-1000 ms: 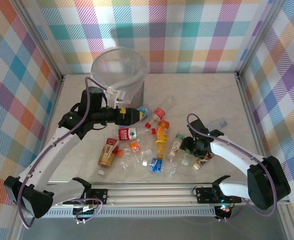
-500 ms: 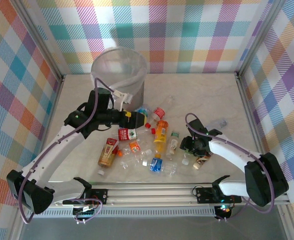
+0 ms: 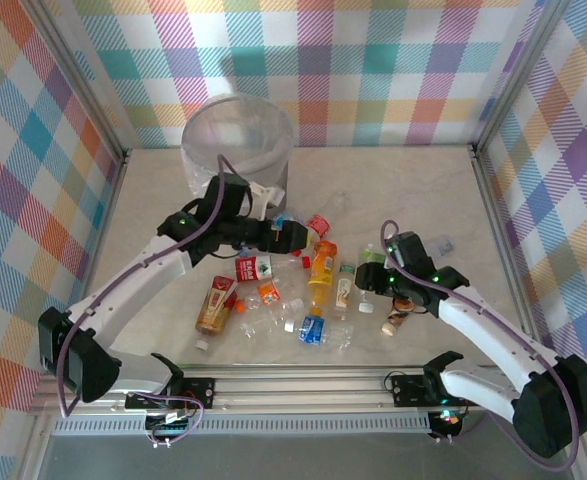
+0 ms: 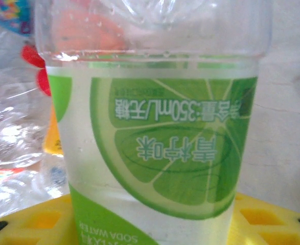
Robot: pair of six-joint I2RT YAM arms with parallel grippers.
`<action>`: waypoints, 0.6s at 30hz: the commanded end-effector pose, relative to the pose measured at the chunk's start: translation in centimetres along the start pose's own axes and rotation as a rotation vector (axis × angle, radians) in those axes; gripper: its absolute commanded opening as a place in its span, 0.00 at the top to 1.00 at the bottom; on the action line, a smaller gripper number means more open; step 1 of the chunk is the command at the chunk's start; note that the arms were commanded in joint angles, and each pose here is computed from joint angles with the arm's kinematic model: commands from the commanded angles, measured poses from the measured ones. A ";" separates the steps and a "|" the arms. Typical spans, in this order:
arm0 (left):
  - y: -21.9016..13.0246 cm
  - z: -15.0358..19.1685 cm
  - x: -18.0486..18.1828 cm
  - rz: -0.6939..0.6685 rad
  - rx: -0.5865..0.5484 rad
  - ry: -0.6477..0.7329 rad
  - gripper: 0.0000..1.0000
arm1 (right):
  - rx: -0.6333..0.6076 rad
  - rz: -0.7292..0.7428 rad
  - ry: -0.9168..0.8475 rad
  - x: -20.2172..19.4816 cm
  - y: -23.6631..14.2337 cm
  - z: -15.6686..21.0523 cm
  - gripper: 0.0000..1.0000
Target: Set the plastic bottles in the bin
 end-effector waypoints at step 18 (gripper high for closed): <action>7.0 -2.5 -2.8 0.116 -0.038 -0.079 0.07 | -0.023 -0.372 -0.251 7.9 -4.1 -2.6 0.49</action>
Point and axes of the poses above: each hand's point on the last joint's axis, 136 mm out from that joint toward the fingers, its own y axis out along the fingers, its own x axis along the line the jaws close on, z = x × y, the point moved 4 cm from there along -y, back along the fingers, and after that the axes turned 4 degrees about y, right-handed, at the moved point
